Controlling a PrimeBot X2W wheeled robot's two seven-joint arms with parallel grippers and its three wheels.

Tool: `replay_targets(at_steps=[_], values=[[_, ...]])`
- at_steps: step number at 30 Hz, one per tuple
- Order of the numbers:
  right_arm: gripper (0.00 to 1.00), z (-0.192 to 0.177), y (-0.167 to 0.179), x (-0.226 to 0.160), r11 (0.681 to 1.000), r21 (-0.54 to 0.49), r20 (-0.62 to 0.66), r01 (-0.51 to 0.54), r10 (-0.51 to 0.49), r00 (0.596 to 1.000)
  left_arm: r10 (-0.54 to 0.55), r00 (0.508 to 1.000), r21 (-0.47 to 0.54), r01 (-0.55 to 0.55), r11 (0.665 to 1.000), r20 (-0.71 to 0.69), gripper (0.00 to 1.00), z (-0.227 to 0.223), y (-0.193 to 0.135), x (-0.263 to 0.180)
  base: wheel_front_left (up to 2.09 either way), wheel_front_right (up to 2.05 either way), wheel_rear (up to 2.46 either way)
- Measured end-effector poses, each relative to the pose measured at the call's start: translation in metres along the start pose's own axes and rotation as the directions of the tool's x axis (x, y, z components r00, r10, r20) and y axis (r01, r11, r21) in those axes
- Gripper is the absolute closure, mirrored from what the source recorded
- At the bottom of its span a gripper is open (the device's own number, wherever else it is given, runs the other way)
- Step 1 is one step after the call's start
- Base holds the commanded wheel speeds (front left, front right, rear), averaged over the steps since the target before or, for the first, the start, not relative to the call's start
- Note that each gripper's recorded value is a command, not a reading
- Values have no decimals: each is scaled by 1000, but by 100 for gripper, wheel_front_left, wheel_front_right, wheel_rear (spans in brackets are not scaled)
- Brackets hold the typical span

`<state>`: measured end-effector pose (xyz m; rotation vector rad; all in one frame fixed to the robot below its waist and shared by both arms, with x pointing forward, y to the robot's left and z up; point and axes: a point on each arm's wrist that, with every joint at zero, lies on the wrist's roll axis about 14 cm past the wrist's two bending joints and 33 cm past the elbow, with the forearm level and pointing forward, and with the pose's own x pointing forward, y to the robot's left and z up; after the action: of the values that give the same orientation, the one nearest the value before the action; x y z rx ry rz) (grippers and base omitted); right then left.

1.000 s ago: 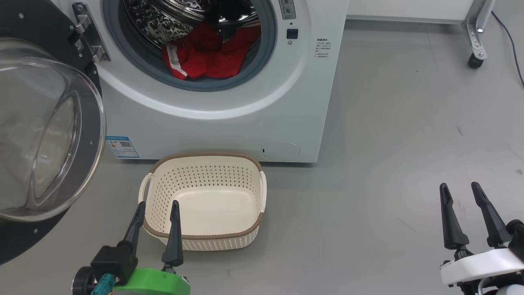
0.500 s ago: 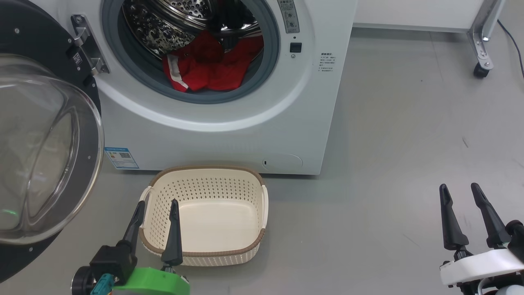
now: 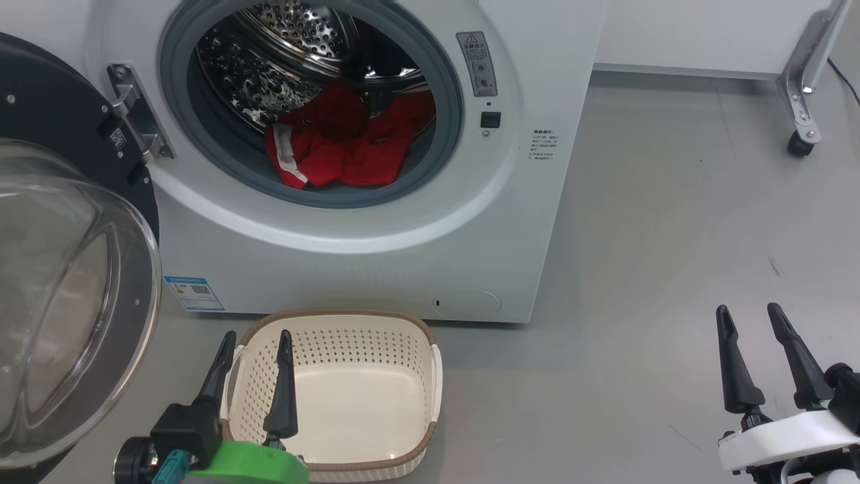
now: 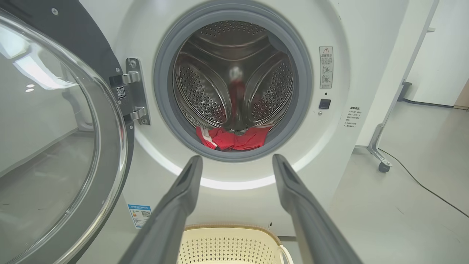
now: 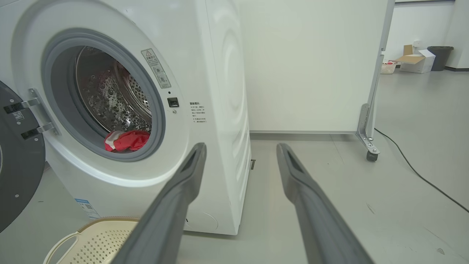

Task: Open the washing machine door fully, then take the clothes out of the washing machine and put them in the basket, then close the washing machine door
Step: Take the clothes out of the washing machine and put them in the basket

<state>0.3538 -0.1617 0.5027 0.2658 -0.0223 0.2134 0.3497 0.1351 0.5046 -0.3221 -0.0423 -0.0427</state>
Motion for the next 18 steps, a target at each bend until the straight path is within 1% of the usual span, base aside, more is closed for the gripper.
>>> replay_targets(at_steps=[9,18], values=[[0,0,3,-1,1000,-2,3,-6,6,1000,-3,1000,-1,3,1000,8,0,3,-1,-1,60,-60,0],[0,2,6,-1,1000,-1,9,-13,13,1000,-8,1000,-1,8,1000,15,0,5,-3,-3,22,-22,0]])
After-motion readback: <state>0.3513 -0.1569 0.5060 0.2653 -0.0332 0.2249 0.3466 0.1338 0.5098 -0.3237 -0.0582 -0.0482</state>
